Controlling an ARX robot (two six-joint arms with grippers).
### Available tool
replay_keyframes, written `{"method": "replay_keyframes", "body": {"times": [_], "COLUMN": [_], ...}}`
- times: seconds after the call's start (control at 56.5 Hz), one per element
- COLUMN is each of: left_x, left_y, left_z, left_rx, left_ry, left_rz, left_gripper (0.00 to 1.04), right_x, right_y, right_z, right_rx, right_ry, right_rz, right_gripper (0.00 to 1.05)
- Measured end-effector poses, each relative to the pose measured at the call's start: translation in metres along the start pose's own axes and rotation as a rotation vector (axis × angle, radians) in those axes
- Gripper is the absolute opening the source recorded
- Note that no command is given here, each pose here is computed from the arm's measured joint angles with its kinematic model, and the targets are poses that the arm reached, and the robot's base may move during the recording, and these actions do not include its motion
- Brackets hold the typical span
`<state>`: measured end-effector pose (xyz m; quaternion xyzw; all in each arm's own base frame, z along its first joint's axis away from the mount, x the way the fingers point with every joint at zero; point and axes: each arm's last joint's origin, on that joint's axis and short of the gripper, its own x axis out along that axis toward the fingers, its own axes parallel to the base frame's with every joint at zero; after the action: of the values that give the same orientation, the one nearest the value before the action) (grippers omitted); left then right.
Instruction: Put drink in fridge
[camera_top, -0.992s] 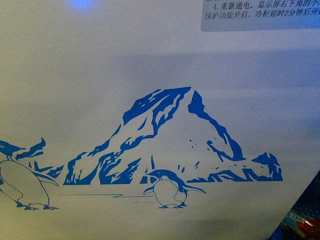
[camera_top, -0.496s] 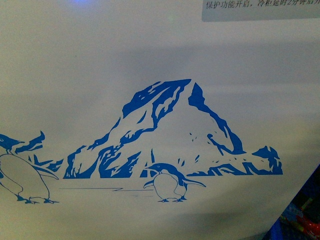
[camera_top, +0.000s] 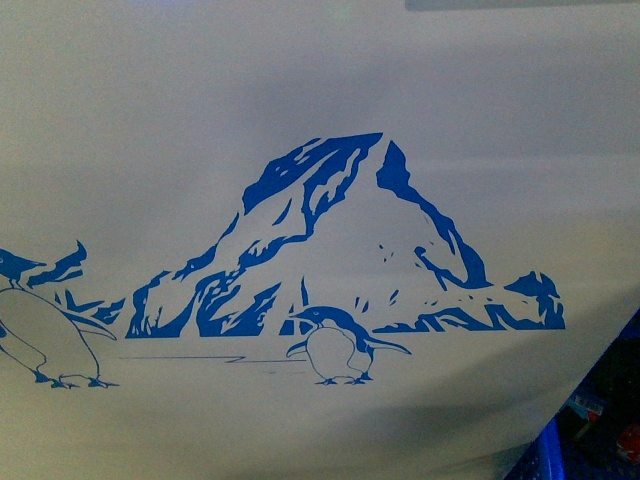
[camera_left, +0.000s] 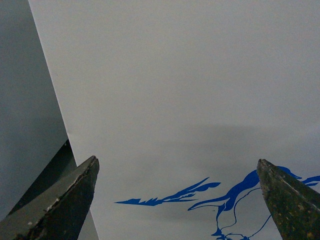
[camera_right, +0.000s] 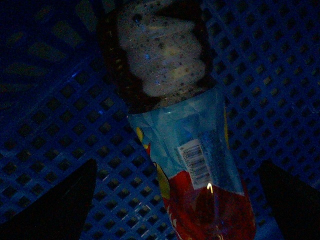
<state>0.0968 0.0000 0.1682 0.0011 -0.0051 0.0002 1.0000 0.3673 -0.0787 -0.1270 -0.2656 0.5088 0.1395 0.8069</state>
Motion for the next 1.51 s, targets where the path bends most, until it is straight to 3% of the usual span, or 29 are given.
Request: {"method": "replay_keyframes", "body": {"times": [1.01,1.063,1.311,1.506], "left_x": [0.000,0.000,0.000,0.000], "left_y": [0.000,0.000,0.000,0.000], "left_z": [0.000,0.000,0.000,0.000], "left_rx": [0.000,0.000,0.000,0.000], "left_ry": [0.000,0.000,0.000,0.000], "left_rz": [0.000,0.000,0.000,0.000], "left_gripper": [0.97,0.97,0.97,0.97], "right_x": [0.067,0.067,0.059,0.041], "right_y": [-0.005,-0.005,0.001,0.007], "right_z": [-0.006,-0.007,-0.017,-0.023], "right_rx": [0.034,0.036,0.072,0.176], "right_ry": [0.024,0.022,0.030,0.012], "right_rz": [-0.012,-0.015,-0.037,-0.085], "right_gripper": [0.97,0.93,0.56,0.41]}}
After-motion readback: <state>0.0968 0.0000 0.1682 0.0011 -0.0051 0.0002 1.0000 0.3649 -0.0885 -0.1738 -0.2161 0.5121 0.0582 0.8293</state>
